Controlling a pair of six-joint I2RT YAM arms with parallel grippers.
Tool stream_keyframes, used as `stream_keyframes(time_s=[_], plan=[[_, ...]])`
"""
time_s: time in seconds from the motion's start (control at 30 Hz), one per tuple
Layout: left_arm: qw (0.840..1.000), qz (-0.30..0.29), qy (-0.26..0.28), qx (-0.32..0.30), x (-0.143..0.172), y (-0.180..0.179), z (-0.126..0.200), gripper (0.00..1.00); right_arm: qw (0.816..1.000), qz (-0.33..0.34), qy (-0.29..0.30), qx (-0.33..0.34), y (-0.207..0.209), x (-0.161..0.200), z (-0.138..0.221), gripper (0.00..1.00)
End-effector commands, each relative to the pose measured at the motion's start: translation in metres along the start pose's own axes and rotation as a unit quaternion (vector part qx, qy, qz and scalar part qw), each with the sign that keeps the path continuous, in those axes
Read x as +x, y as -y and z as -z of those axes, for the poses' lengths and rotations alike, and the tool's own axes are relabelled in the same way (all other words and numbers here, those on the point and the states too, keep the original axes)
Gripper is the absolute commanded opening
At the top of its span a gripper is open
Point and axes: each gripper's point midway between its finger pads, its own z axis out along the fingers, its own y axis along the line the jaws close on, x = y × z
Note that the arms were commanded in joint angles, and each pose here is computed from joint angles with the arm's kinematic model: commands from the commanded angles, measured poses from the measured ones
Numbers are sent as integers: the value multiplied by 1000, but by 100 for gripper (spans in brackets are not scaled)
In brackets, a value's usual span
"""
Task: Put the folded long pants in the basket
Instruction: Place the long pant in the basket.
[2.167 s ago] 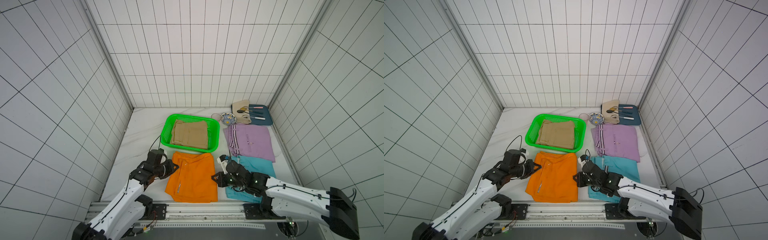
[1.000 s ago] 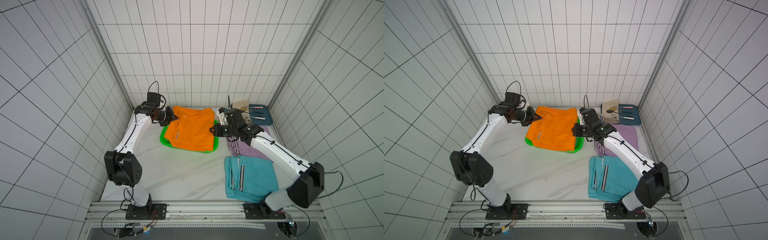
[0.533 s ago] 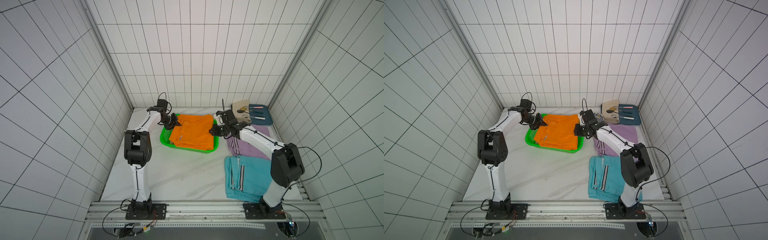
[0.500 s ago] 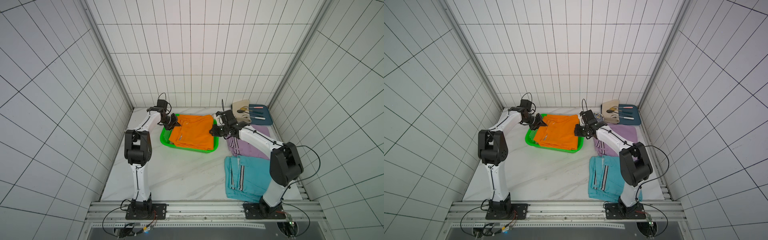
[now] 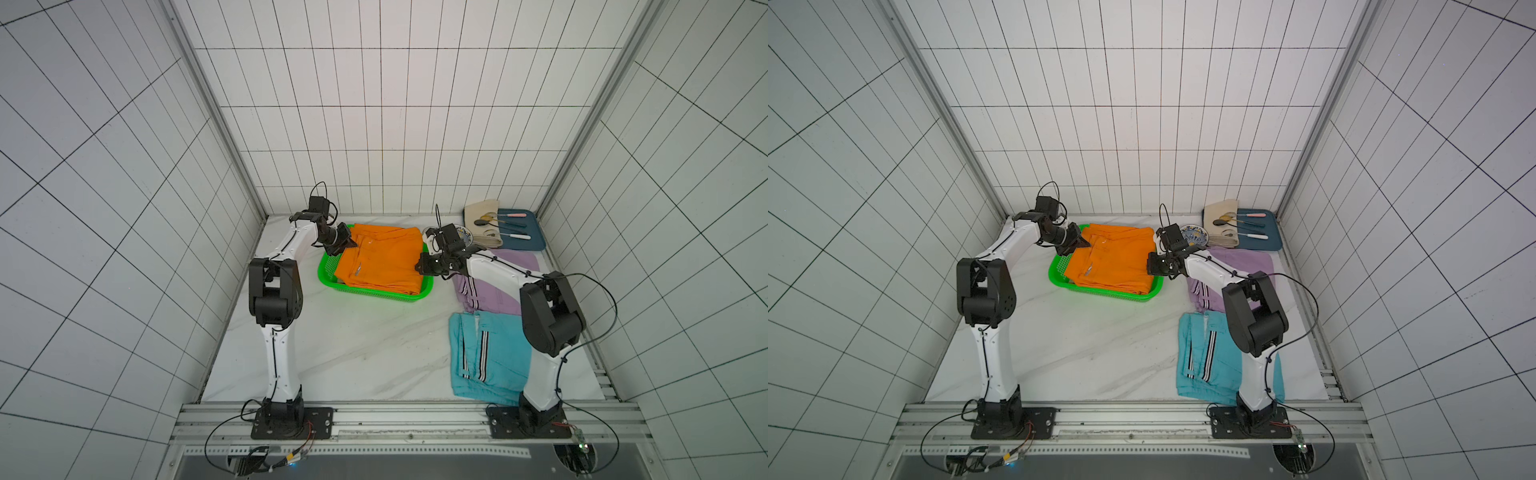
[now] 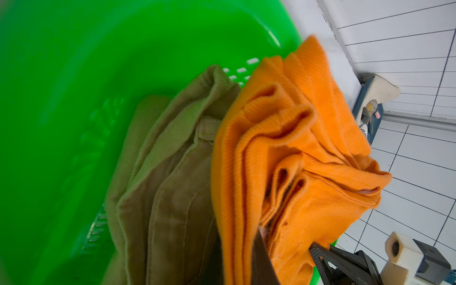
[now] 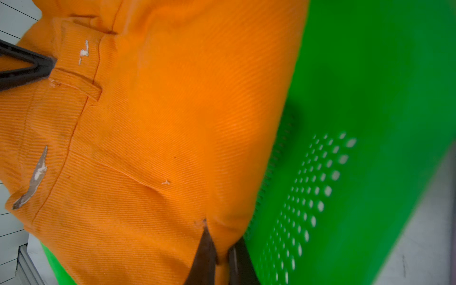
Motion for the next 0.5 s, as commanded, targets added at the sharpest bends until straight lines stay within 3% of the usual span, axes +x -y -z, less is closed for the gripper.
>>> stream_keyframes(time_s=[0.0,0.3,0.4,0.47], plan=[[999,-14,30,11,-23,-2,-3,0,999,-17,3,26,14,-2,2,0],[999,-11,39,1,-25,-6,0,0,998,-36,-2,49,24,12,9,0],[999,-8,47,-9,-26,-9,2,29,998,-39,-3,52,23,16,14,6],[999,-6,49,-8,-24,-7,6,44,998,-39,1,56,23,15,19,21]])
